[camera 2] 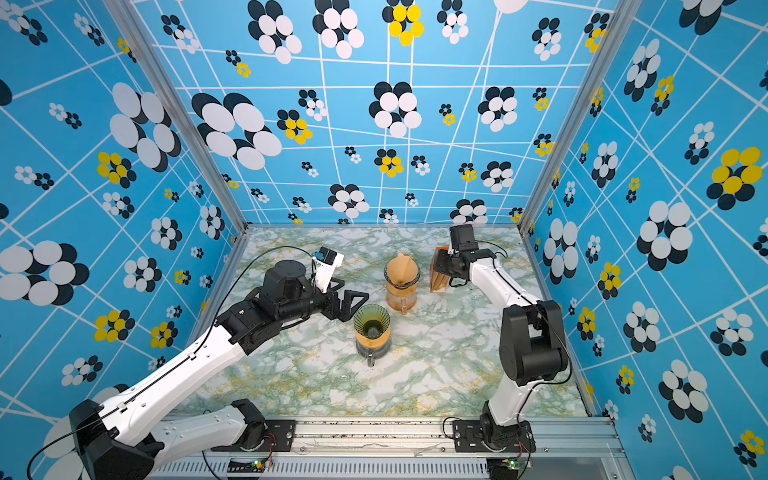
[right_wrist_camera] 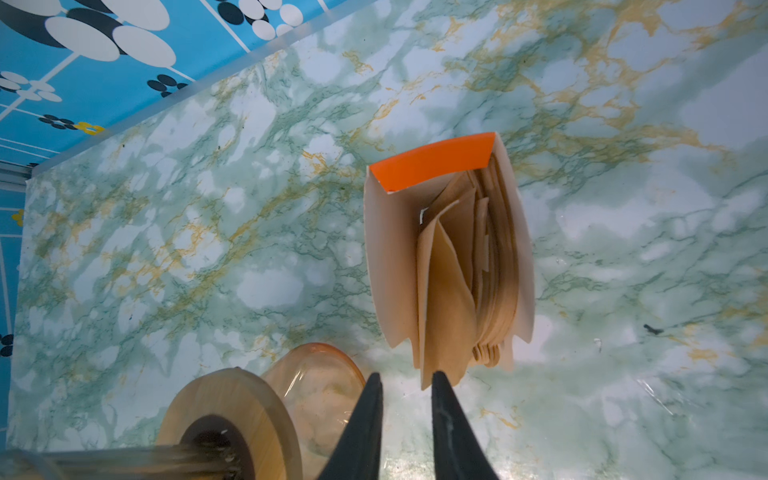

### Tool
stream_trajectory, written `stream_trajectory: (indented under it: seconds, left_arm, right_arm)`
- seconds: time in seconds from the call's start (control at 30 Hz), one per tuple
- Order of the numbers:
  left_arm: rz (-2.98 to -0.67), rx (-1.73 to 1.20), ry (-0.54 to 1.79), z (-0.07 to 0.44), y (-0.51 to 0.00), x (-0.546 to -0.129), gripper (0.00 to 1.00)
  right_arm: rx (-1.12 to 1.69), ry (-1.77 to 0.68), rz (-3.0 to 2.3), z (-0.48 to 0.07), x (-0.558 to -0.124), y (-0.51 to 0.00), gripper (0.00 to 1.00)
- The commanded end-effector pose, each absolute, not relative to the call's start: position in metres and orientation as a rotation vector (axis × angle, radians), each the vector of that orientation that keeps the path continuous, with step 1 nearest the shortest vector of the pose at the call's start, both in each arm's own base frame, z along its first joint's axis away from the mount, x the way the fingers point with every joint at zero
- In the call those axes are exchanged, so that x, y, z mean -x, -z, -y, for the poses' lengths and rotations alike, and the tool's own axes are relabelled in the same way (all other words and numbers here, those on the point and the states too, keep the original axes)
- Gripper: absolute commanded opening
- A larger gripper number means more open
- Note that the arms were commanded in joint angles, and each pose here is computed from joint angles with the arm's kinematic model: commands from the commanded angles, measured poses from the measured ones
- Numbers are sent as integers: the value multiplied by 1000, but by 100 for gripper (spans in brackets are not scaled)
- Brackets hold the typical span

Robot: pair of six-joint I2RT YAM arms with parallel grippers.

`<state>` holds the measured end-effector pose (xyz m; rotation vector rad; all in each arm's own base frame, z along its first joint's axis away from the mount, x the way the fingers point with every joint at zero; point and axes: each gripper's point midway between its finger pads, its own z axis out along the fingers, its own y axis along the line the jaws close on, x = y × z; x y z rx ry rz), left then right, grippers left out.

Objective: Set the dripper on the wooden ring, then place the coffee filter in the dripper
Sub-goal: 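Open the left gripper and raise it while the right gripper reaches toward the filter box, then close the right gripper on a tan paper filter in the box and pull it out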

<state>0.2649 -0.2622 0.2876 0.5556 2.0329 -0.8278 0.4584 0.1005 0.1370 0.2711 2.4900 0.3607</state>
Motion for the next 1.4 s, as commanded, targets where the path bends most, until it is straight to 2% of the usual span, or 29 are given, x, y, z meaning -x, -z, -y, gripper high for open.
stream_trajectory:
  seconds: [0.0, 1.37]
  left_arm:
    - [-2018, -576, 813, 263, -288, -263, 99]
    - [-1963, -660, 655, 257, -294, -254, 99]
  right_arm:
    - [-286, -356, -2468, -99, -471, -140, 23]
    - [-258, -278, -2539, -98, -498, -99, 11]
